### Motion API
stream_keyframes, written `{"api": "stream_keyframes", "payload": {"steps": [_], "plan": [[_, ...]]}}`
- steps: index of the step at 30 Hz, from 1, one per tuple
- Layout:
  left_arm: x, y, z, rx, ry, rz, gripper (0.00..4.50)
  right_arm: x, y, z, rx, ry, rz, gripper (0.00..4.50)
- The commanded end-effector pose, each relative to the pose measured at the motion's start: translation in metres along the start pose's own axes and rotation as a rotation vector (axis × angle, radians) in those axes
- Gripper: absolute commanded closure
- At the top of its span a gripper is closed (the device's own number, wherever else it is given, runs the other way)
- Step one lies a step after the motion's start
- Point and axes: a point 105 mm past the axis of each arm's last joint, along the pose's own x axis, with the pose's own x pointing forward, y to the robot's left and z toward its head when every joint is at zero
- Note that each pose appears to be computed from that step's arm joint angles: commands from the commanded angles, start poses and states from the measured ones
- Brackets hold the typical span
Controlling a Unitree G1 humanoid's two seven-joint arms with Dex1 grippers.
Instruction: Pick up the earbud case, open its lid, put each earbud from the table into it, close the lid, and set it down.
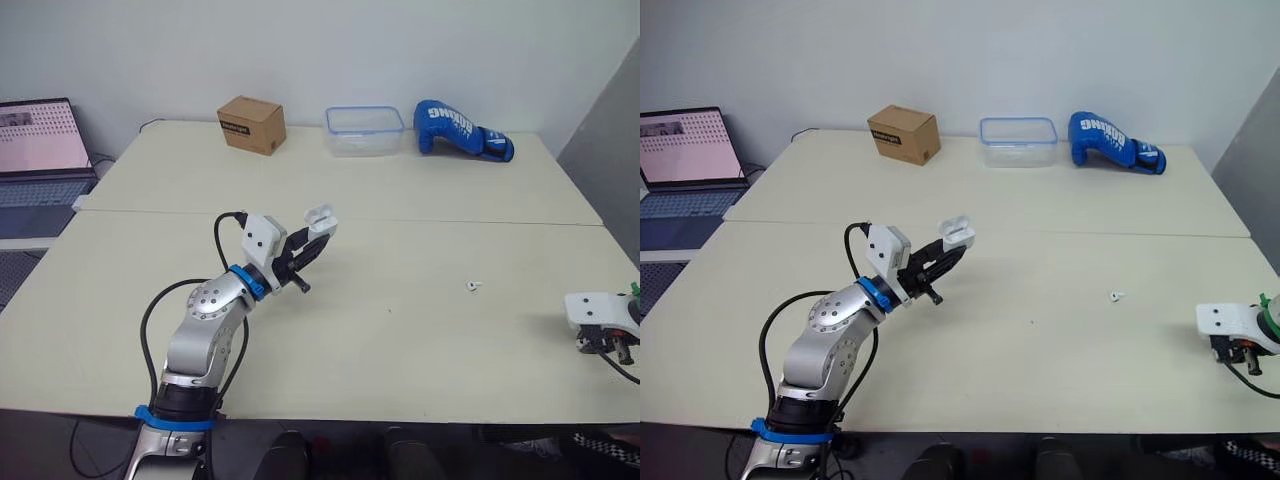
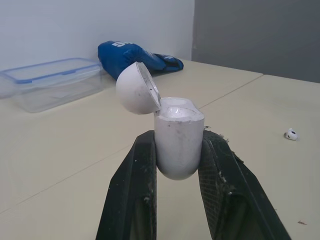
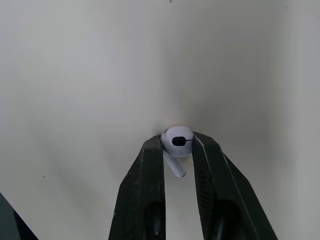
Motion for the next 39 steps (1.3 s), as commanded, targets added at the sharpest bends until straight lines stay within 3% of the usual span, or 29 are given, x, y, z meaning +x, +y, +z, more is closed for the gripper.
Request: {"api": "stream_keyframes", "payload": {"steps": [1,4,11,15,23,39], "plan": [[0.001,-0.007,0.014,0.031,-0.043,-0.043,3.73,0.009,0.006,0.018,0.020,-0.098,0.033,4.11],[0.002,-0.007,0.011,0.029,-0.039,-0.053,3.73,-0.002,-0.003,0.056,0.063,-0.298,-0.002,4.11],[0.010,-0.014,0.014,-0.018,-0.074,-0.083,3.73,-0.105,-0.042,0.231,0.331,-1.226,-0.199,4.11],[0.020,-0.013,0.023,-0.044,-0.112,-0.084,3.73,-0.140,-0.027,0.294,0.411,-1.506,-0.207,4.11],[0.036,-0.011,0.032,-0.047,-0.140,-0.085,3.73,-0.136,-0.006,0.340,0.463,-1.606,-0.237,4.11],[0.041,-0.013,0.039,-0.037,-0.159,-0.103,3.73,-0.115,0.002,0.350,0.484,-1.576,-0.187,4.11]]}}
